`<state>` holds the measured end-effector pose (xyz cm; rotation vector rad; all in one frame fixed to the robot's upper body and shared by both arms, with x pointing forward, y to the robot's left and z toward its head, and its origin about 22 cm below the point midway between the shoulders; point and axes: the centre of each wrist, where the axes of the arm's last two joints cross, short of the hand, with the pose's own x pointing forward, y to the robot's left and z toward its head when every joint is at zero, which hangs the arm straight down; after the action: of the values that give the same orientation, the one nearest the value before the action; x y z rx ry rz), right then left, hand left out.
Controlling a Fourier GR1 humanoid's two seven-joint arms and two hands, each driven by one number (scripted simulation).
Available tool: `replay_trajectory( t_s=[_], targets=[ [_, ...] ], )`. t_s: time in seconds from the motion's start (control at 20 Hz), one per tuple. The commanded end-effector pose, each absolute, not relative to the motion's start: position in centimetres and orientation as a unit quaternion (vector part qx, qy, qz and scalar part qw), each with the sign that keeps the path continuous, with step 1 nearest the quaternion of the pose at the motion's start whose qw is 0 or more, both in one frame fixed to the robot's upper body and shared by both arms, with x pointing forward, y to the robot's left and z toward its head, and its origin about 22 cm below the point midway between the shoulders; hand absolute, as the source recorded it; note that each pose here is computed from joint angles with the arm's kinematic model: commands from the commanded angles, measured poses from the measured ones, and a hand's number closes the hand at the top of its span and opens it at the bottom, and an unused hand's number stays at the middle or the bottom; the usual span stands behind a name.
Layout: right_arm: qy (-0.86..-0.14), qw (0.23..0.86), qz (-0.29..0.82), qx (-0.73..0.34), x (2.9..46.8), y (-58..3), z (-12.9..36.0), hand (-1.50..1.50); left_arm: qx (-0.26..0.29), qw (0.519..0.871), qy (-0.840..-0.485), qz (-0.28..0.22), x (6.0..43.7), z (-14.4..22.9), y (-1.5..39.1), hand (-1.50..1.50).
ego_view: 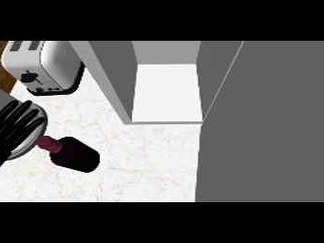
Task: Pick up the wine, place it into the cabinet and close the cabinet
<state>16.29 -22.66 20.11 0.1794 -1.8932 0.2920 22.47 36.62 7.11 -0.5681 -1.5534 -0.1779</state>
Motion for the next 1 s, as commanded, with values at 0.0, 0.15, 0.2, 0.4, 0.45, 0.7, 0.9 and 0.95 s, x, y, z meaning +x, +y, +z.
replay_trajectory(
  t_s=[0.0,0.15,0.2,0.4,0.45,0.7,0.9,0.95],
  targets=[
    [-0.820,0.547,0.120,0.118,12.7,-22.6,21.3,-1.50,-0.237,0.671,-0.699,-0.074,22.7,3.9,36.5,-1.50],
    [-0.823,0.542,0.122,0.115,13.1,-23.1,22.2,-1.50,-0.230,0.672,-0.700,-0.072,23.5,4.2,36.3,-1.50],
    [-0.822,0.547,0.119,0.102,12.7,-23.2,22.0,-1.50,-0.224,0.674,-0.701,-0.072,23.2,3.7,37.7,-1.50],
    [-0.819,0.550,0.125,0.106,12.6,-23.4,22.4,-1.50,-0.226,0.675,-0.698,-0.072,22.6,2.4,38.0,-1.50],
    [-0.819,0.551,0.121,0.105,13.2,-23.6,20.4,-1.50,-0.229,0.681,-0.692,-0.072,24.8,2.0,36.8,-1.50],
    [-0.824,0.544,0.128,0.098,11.8,-23.4,21.5,-1.50,-0.231,0.684,-0.688,-0.076,25.0,-0.4,34.3,-1.50],
    [-0.825,0.546,0.107,0.103,13.5,-22.5,20.8,-1.50,-0.244,0.682,-0.683,-0.092,23.3,-2.7,36.0,-1.50],
    [-0.818,0.551,0.125,0.109,13.6,-22.4,21.9,-1.50,-0.249,0.687,-0.677,-0.094,24.2,-2.5,36.2,-1.50]
  ],
)
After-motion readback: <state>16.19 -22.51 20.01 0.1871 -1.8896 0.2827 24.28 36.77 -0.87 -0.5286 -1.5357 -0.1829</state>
